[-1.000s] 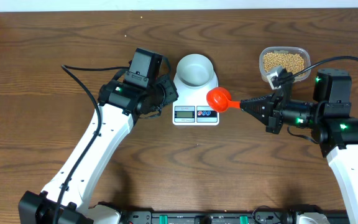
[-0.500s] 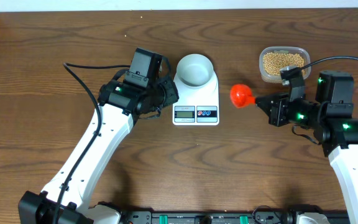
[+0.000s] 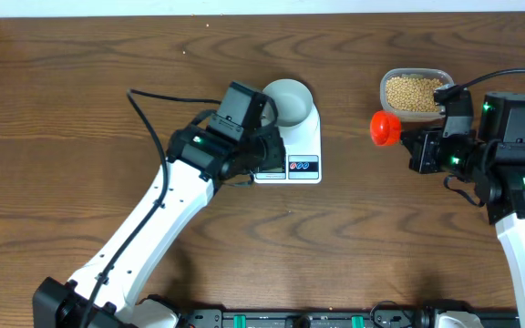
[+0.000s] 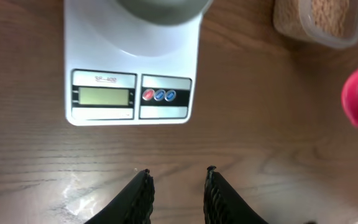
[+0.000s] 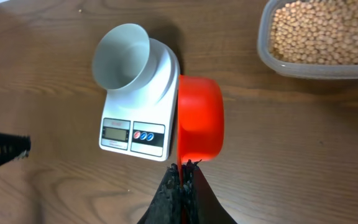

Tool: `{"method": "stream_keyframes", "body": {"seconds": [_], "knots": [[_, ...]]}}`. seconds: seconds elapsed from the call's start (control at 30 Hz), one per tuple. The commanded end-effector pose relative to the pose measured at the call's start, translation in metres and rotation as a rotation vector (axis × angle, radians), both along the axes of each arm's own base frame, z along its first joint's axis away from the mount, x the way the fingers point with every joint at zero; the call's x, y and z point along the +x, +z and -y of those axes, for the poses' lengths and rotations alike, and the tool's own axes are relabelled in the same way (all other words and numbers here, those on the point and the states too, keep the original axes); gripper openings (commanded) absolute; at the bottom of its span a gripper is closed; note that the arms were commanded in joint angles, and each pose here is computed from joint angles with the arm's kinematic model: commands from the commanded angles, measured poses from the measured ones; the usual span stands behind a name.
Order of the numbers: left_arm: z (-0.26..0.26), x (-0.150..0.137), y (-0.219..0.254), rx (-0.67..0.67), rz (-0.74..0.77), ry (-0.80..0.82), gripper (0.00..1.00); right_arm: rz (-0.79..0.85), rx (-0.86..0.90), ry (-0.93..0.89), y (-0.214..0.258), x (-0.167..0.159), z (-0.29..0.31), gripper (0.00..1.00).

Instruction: Scoop item into bowl and weigh 50g on scale

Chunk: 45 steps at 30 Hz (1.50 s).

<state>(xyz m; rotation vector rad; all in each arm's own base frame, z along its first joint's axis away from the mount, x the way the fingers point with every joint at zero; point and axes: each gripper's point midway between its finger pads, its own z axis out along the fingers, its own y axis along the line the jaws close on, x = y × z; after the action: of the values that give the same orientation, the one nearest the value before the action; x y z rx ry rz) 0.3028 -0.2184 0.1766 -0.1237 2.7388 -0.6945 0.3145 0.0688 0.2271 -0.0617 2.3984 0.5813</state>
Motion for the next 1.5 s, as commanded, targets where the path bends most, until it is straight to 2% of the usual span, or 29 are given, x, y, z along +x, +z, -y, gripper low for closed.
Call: {"method": "stream_keyframes", "body": {"seconds": [0.0,0.33,0.4,0.73,0.87,0.97,1.03,1.1,1.27,1.47], "knots": [[0.007,-0.006,-0.004,0.018,0.004,-0.049,0.3,0.023,-0.007,-0.016,0.01,0.003,0.004,0.01],[0.016,-0.02,-0.022,0.1,0.003,-0.093,0.31,0.042,0.012,-0.014,0.018,-0.003,0.002,0.01],[0.019,-0.022,-0.027,0.107,-0.008,-0.104,0.36,0.042,0.011,-0.013,0.018,-0.003,0.002,0.01],[0.031,-0.03,-0.056,0.155,-0.077,-0.144,0.4,0.024,0.012,-0.013,0.016,-0.006,0.002,0.01],[0.031,-0.03,-0.059,0.16,-0.085,-0.144,0.5,0.024,0.012,-0.013,0.016,-0.006,0.002,0.01],[0.031,-0.03,-0.059,0.16,-0.085,-0.144,0.62,0.024,0.012,-0.013,0.016,-0.006,0.002,0.01],[0.031,-0.03,-0.059,0.16,-0.085,-0.145,0.8,0.024,0.012,-0.013,0.016,-0.006,0.002,0.01],[0.031,-0.03,-0.059,0.16,-0.085,-0.144,0.88,0.024,0.012,-0.013,0.016,-0.006,0.002,0.01],[0.032,-0.031,-0.059,0.154,-0.091,-0.14,0.99,0.021,0.012,-0.013,0.015,-0.006,0.002,0.01],[0.034,-0.028,-0.058,0.153,-0.068,-0.169,0.98,0.021,0.012,-0.013,0.015,-0.006,0.002,0.01]]}}
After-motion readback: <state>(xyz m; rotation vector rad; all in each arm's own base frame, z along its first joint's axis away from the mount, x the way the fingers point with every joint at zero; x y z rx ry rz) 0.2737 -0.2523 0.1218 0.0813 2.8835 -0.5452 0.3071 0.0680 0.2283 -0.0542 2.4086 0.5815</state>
